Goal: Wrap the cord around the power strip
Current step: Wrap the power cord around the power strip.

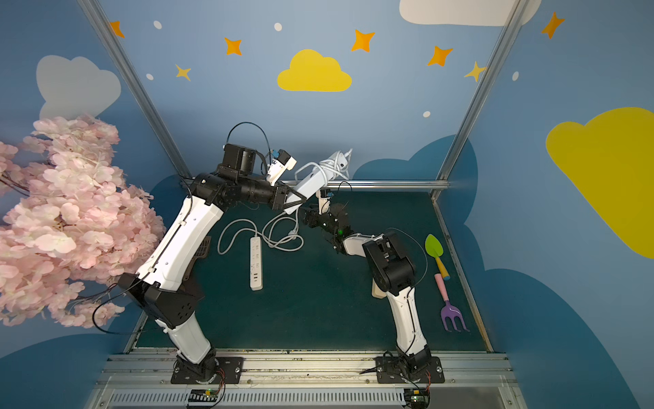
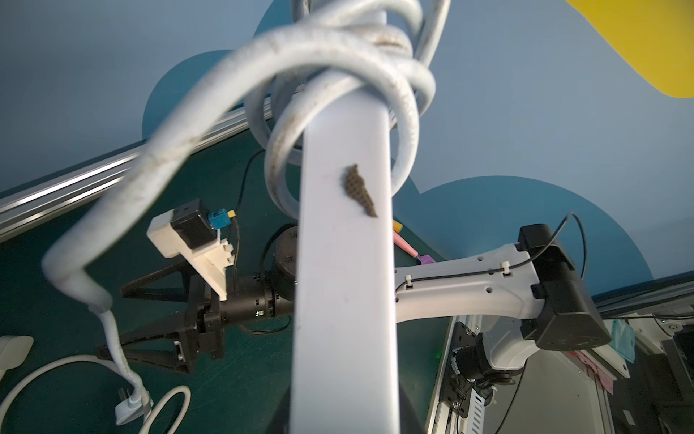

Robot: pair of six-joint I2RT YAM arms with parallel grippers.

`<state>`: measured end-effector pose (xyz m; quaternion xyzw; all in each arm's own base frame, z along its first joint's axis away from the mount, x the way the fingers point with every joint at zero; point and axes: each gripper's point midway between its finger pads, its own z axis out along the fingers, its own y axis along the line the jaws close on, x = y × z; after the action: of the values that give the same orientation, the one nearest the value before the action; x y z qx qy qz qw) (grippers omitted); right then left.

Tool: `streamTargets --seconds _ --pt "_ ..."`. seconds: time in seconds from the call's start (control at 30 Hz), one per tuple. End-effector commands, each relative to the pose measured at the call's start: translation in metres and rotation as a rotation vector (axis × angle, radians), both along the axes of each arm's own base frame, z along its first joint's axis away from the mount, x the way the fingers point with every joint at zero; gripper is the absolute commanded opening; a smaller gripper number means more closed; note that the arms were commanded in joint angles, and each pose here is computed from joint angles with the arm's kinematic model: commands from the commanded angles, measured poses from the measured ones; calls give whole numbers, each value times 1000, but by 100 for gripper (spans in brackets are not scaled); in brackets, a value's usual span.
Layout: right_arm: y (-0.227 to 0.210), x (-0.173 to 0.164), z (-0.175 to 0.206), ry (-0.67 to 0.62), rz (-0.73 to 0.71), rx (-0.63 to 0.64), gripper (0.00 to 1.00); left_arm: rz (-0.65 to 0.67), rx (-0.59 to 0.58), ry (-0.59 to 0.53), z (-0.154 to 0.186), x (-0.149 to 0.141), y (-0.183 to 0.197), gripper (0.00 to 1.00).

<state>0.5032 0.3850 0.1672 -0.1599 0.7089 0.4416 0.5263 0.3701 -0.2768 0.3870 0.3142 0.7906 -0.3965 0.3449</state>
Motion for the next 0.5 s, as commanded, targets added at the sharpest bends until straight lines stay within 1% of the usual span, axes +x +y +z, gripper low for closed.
streamTargets --seconds 0.0,0.1,0.17,0.23,0.3,0.37,0.47 --pt "16 7 2 7 9 20 73 -23 -55 -110 34 -1 -3 3" --pt "14 2 -1 14 -19 18 73 -19 -48 -109 33 -1 -2 3" --pt "-7 3 -3 42 -85 38 76 -18 -36 -113 31 -2 0 2" --pt "-26 1 -1 54 -109 49 77 -6 -26 -116 27 1 1 2" --pt "-39 -3 -3 71 -119 -10 78 0 -22 -116 24 4 2 3" --pt "-46 -15 -6 73 -112 -87 79 5 -18 -115 21 6 2 3" --pt "-49 -36 -7 73 -82 -99 80 13 -18 -121 20 8 2 2"
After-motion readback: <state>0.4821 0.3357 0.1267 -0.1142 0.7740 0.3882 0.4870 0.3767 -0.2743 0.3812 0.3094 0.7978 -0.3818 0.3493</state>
